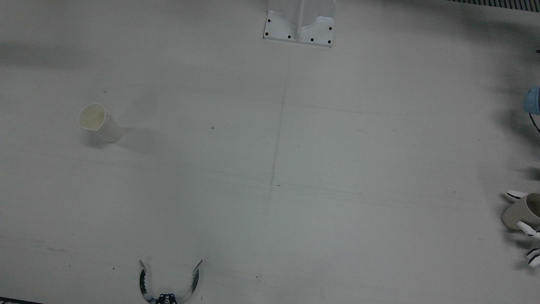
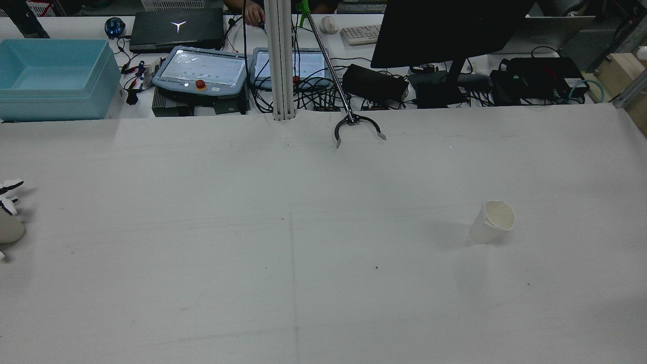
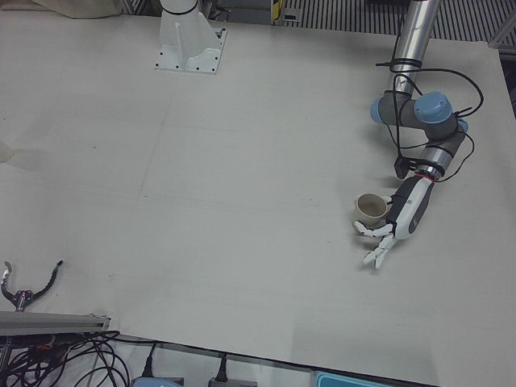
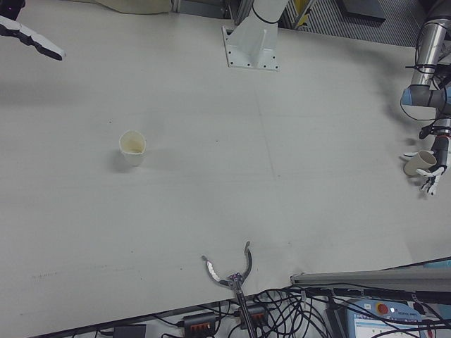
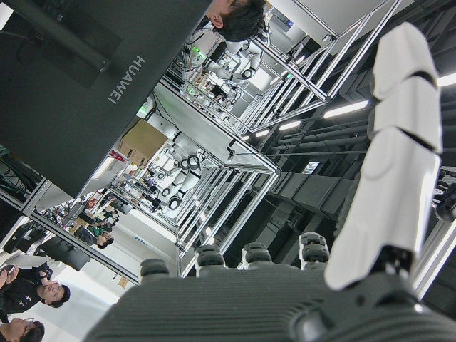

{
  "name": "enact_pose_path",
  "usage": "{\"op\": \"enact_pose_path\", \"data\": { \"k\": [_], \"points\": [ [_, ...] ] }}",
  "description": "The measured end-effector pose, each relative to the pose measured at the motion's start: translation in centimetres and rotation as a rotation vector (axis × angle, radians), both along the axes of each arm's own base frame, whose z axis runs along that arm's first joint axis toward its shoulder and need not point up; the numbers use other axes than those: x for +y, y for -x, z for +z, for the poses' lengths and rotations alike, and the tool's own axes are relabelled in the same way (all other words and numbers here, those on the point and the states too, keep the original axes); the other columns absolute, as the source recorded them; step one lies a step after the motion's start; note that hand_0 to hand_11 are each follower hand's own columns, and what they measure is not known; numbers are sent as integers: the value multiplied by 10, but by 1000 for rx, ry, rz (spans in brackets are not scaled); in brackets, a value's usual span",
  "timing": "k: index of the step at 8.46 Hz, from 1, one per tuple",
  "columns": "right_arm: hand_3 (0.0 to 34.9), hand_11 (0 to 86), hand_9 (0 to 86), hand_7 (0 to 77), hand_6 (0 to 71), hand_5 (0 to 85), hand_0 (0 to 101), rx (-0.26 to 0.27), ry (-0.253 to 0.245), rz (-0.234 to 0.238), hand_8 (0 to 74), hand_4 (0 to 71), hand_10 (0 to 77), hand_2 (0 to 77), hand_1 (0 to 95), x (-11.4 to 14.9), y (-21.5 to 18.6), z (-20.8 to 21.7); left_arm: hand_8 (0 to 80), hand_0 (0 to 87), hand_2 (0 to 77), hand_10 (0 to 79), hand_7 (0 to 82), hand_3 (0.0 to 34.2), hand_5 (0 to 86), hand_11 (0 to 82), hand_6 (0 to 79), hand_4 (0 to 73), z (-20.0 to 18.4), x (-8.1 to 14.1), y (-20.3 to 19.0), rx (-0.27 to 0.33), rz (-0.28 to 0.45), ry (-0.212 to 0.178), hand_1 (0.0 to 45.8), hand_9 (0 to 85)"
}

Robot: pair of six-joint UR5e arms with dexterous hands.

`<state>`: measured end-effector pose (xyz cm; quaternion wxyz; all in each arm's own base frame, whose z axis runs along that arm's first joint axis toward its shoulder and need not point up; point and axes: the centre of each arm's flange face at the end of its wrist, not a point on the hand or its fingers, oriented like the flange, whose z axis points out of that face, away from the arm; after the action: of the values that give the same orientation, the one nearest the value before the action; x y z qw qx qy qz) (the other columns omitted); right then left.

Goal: Pour water
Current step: 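Lift the beige cup off the table with the left hand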

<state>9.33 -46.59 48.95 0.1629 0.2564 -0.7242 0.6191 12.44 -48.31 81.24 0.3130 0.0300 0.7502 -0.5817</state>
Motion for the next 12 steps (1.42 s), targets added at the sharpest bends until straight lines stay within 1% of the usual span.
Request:
{"op": "enact_pose_path", "data": {
  "k": [1,2,3,4,5,6,7,8,9,10,11,12],
  "points": [
    [153,5,33,38,38,60,502,0,0,0,38,0,0,131,191,0,0,0,44,802,0,87,153,0,387,158,104,464,0,0,0,7,2,14,322,11],
    [154,5,33,38,38,60,502,0,1,0,38,0,0,131,191,0,0,0,54,801,0,98,158,0,393,191,114,469,1,1,1,13,2,28,316,11],
    [153,5,33,44,38,60,503,-1,1,0,38,0,0,131,191,0,0,1,54,802,0,98,174,0,393,191,125,469,3,4,3,23,1,45,316,11],
    [153,5,33,44,38,60,502,-2,0,0,38,0,0,131,185,0,0,0,71,801,0,104,202,0,393,196,142,469,5,6,5,37,2,63,316,71],
    [153,5,33,44,38,60,502,-5,-3,-1,38,0,0,131,185,0,1,-1,82,801,0,104,202,0,393,196,158,469,5,7,6,58,4,81,316,38],
    [150,5,33,44,38,60,500,-7,-8,-2,38,0,0,131,185,-2,2,-4,82,800,0,131,202,0,393,207,158,469,-2,7,7,87,6,91,316,49],
    [159,5,33,65,54,60,502,-7,-11,-10,38,0,0,131,185,-5,6,-5,65,800,0,104,164,0,393,185,136,469,-15,9,9,113,7,89,316,27],
    [159,5,33,65,54,60,502,-6,-5,-20,38,0,0,131,185,-7,11,-2,65,801,235,104,164,0,393,185,136,469,-32,16,15,131,7,80,267,27],
    [168,5,33,82,54,60,501,-5,3,-28,38,0,0,153,207,-9,15,2,54,801,224,82,131,0,393,169,120,469,-45,23,19,138,6,74,300,22],
    [175,5,33,82,54,60,503,-3,12,-36,38,0,0,153,207,-11,19,6,54,802,114,76,109,0,420,147,98,469,-51,26,21,140,5,71,333,16],
    [183,5,33,71,49,60,501,-1,27,-42,38,0,0,142,202,-12,22,13,54,802,114,76,109,0,420,147,98,469,-55,28,22,142,5,70,333,16],
    [184,5,22,71,49,60,501,0,39,-45,38,0,0,142,202,-13,23,19,54,801,27,76,109,0,420,147,93,469,-56,29,23,145,5,71,349,16]
  ]
}}
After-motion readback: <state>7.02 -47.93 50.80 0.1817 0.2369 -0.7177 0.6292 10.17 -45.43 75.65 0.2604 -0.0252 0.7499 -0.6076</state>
